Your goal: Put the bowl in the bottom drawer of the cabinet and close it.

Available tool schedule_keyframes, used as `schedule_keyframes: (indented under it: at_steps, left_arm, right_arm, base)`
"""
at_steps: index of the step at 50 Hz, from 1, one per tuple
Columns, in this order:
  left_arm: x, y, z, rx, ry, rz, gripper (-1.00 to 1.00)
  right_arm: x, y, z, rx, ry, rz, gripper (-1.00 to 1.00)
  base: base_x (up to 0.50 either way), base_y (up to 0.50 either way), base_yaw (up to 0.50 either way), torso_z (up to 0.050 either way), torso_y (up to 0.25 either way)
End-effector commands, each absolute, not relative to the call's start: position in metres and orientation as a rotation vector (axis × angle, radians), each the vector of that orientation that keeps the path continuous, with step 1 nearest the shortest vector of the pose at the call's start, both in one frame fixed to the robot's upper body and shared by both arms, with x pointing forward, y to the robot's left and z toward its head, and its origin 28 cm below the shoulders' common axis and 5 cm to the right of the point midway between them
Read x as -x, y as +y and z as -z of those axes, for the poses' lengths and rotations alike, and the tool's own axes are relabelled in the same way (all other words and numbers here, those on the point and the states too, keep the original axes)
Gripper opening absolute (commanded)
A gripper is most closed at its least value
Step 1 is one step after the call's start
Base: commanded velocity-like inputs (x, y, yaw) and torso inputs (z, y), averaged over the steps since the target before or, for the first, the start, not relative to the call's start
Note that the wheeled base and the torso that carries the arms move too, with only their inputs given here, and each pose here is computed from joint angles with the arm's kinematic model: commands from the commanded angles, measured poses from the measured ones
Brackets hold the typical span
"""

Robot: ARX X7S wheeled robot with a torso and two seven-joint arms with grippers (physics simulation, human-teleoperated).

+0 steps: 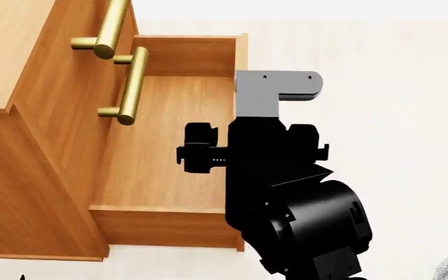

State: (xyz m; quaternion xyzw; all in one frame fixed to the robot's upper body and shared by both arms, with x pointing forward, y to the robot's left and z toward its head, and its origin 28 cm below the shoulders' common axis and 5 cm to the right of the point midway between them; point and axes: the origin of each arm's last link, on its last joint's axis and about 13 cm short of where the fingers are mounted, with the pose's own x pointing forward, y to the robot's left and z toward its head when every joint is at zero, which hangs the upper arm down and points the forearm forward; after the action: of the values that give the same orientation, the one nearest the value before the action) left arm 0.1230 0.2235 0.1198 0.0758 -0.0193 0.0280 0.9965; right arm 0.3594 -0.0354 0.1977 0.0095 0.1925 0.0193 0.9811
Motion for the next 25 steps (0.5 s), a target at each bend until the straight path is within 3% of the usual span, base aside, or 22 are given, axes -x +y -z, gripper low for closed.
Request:
schedule_keyframes:
  at_steps: [1,25]
  left_arm:
    - [-0.120,0.220,-0.128,-0.083,-0.072,-0.006,1.00]
    - [-0.120,0.220,-0.128,-0.082,-0.074,-0.007,1.00]
  right_arm:
    - [-0.361,-0.030,-0.195,-0.059,0.435,-0.084,1.00]
    - [-0.367,-0.045,-0.203,-0.077,0.450,0.009,1.00]
  base:
    - [0.00,0.00,0.00,0.000,0.000]
    - [0.00,0.00,0.00,0.000,0.000]
